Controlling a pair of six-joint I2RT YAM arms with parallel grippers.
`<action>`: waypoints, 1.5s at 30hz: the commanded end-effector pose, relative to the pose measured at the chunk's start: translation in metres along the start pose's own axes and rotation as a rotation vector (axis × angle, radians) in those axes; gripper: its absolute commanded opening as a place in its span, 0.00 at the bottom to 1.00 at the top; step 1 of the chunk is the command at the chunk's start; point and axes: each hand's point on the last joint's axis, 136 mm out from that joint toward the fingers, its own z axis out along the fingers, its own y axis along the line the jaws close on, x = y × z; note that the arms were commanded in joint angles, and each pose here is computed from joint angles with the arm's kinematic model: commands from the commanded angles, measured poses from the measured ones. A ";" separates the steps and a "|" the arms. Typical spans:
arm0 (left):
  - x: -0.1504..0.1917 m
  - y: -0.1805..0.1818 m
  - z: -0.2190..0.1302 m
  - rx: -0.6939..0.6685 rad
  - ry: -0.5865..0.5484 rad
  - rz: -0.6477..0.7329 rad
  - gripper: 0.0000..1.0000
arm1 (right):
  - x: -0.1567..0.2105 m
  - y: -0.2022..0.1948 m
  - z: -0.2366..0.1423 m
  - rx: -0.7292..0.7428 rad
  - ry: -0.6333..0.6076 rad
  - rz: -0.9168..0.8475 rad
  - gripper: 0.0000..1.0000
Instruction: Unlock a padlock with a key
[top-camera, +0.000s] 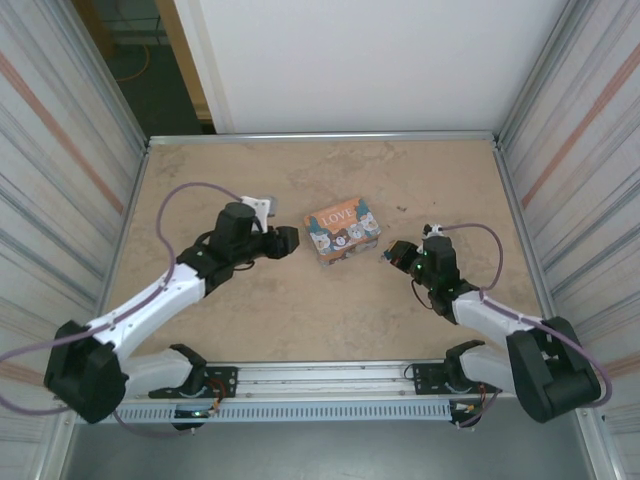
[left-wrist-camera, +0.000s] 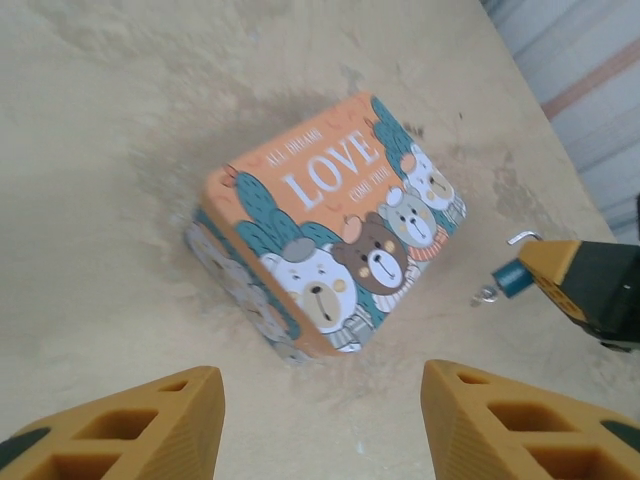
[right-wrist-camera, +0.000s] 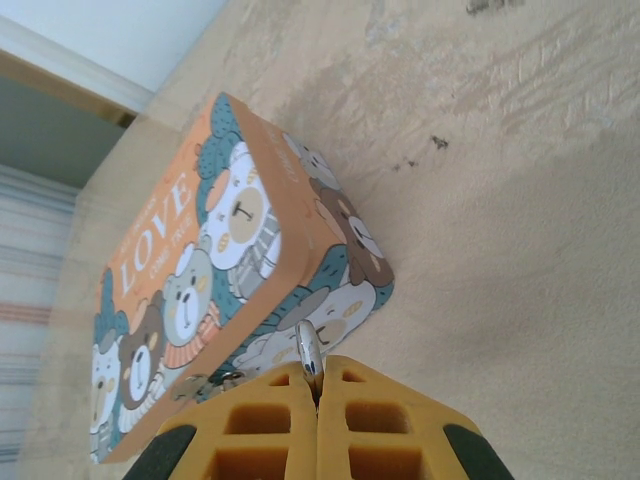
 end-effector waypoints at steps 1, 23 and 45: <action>-0.002 0.024 -0.022 -0.109 -0.063 0.062 0.56 | -0.008 0.004 -0.011 0.037 0.002 -0.074 0.01; -0.017 0.002 -0.114 -0.035 -0.237 0.390 0.74 | 0.031 0.056 -0.075 -0.028 0.321 -0.275 0.00; 0.004 -0.011 -0.102 0.094 -0.239 0.659 0.80 | 0.102 0.052 -0.101 0.003 0.707 -0.304 0.00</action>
